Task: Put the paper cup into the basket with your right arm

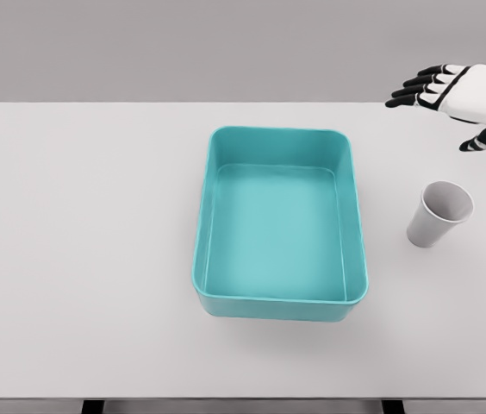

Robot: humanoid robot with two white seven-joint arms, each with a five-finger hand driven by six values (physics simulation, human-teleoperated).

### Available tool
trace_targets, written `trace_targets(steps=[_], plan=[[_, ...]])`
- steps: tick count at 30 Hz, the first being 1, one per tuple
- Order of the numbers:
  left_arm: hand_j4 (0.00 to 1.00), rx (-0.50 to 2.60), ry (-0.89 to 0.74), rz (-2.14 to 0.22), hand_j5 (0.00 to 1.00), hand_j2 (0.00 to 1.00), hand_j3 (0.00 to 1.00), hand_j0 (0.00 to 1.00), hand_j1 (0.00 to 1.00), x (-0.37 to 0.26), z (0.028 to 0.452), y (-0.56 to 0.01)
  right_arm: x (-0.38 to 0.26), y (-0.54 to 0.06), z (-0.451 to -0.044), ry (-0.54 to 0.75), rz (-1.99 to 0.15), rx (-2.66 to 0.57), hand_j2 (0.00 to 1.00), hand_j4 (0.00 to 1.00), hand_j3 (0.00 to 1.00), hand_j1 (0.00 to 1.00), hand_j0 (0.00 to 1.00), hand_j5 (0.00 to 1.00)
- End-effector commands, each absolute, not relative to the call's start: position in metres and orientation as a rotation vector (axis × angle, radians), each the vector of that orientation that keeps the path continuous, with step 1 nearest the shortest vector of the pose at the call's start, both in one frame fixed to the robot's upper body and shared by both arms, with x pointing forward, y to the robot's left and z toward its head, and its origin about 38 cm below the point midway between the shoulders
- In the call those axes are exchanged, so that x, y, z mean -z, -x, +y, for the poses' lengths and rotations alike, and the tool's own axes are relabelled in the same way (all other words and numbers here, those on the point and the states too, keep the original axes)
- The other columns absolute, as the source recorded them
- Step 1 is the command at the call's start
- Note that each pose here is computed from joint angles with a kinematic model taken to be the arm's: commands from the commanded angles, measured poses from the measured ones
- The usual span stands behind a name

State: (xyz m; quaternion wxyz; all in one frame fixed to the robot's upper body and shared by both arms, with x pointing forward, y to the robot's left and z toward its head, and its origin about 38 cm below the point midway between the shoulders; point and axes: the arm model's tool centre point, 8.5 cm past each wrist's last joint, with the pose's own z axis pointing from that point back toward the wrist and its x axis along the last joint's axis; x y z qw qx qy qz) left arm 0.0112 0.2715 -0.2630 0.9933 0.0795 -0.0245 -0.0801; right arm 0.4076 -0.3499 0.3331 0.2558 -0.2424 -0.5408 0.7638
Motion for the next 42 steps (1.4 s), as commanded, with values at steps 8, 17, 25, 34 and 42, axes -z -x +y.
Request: trace_targets(steps=[8, 17, 25, 34, 42], plan=[[1.00, 0.161, -0.160, -0.049, 1.00, 1.00, 1.00, 1.00, 1.00, 0.263, 0.272, -0.011, -0.369, -0.376, -0.405, 0.804, -1.191, -2.163, 1.00, 1.00, 1.00, 1.00, 1.00, 1.00], [1.00, 0.161, -0.160, -0.049, 1.00, 1.00, 1.00, 1.00, 1.00, 0.263, 0.272, -0.011, -0.319, -0.373, -0.381, 0.601, -1.144, -2.192, 1.00, 1.00, 1.00, 1.00, 1.00, 1.00], [1.00, 0.161, -0.160, -0.049, 1.00, 1.00, 1.00, 1.00, 1.00, 0.263, 0.272, -0.011, -0.286, -0.372, -0.380, 0.537, -1.068, -2.237, 1.00, 1.00, 1.00, 1.00, 1.00, 1.00], [1.00, 0.161, -0.160, -0.049, 1.00, 1.00, 1.00, 1.00, 1.00, 0.263, 0.272, -0.011, -0.271, -0.389, -0.380, 0.546, -1.073, -2.202, 1.00, 1.00, 1.00, 1.00, 1.00, 1.00], [1.00, 0.161, -0.160, -0.049, 1.00, 1.00, 1.00, 1.00, 1.00, 0.263, 0.272, -0.011, -0.257, -0.392, -0.376, 0.515, -1.067, -2.219, 1.00, 1.00, 1.00, 1.00, 1.00, 1.00]])
